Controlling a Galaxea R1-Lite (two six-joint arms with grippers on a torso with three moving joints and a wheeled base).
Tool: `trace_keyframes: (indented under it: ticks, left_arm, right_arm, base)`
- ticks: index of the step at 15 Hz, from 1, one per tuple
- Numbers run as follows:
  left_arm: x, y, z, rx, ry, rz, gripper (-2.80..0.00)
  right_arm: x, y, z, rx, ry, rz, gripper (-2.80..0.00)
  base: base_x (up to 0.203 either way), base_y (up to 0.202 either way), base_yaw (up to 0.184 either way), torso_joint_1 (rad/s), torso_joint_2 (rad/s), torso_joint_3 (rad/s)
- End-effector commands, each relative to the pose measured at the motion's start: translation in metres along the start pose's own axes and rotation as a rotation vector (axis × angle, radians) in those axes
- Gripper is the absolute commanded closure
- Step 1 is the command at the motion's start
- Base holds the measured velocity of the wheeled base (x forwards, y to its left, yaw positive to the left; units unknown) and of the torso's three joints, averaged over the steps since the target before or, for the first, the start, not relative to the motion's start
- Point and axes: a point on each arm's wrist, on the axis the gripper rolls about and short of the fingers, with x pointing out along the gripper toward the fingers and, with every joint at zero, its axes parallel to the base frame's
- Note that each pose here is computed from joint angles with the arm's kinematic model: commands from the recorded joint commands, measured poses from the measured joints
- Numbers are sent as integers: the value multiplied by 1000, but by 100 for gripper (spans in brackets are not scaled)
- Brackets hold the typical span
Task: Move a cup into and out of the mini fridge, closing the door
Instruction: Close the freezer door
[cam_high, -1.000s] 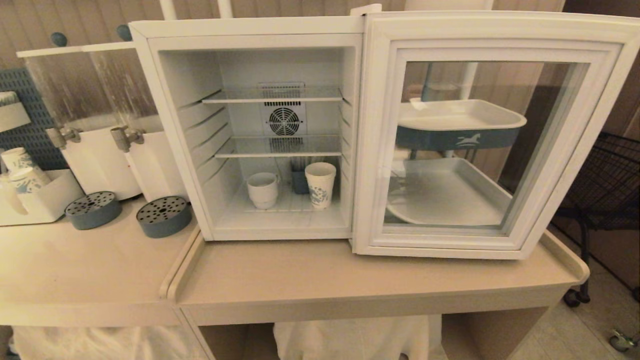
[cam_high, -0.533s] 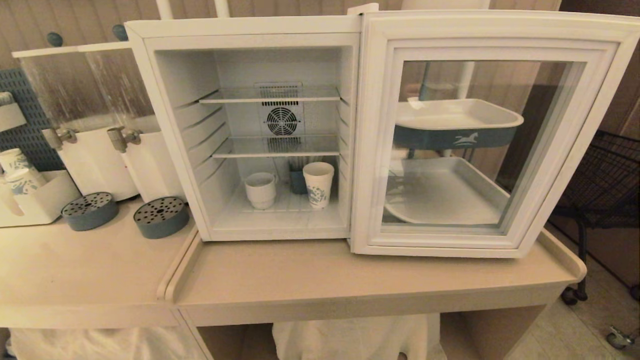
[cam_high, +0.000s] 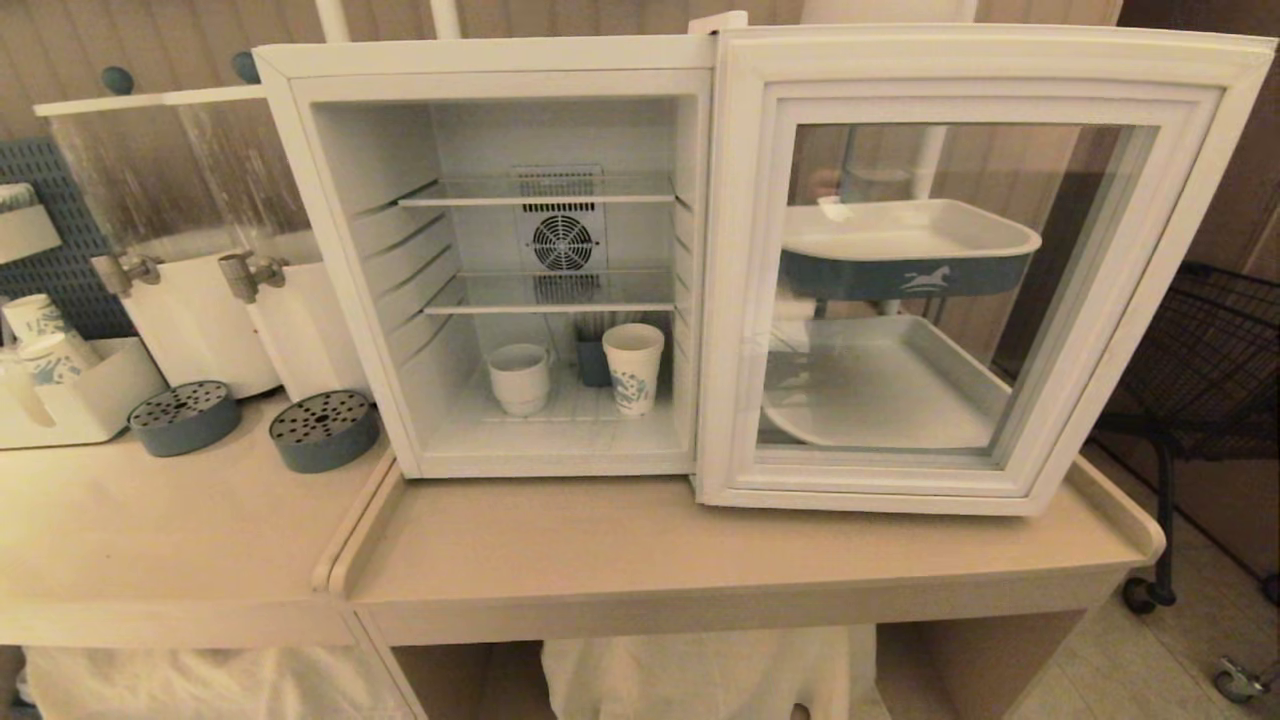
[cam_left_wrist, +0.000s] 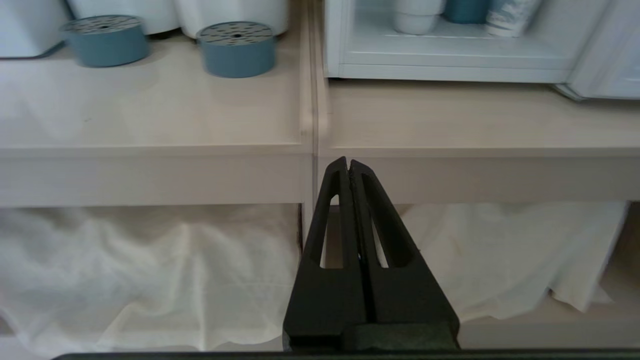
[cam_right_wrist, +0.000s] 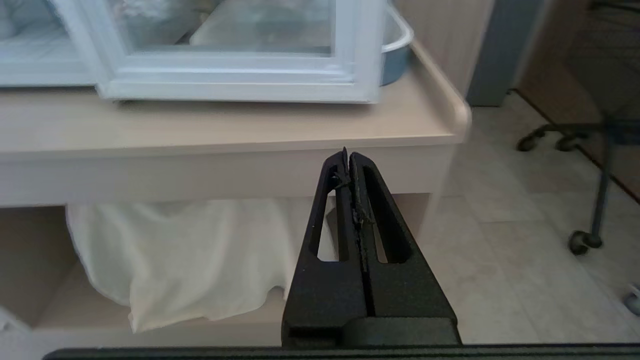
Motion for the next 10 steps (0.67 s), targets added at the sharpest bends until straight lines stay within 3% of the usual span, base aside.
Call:
trace_keyframes:
  ticks: [1,10]
  left_arm:
    - [0,0,0,-1,-1,1,0]
    - [0,0,0,-1,0,2,0]
  right_arm:
    - [0,0,0,0,0,0,0]
    - [0,0,0,0,0,1,0]
  base:
    - [0,0,0,0,0,0]
    - [0,0,0,0,0,0]
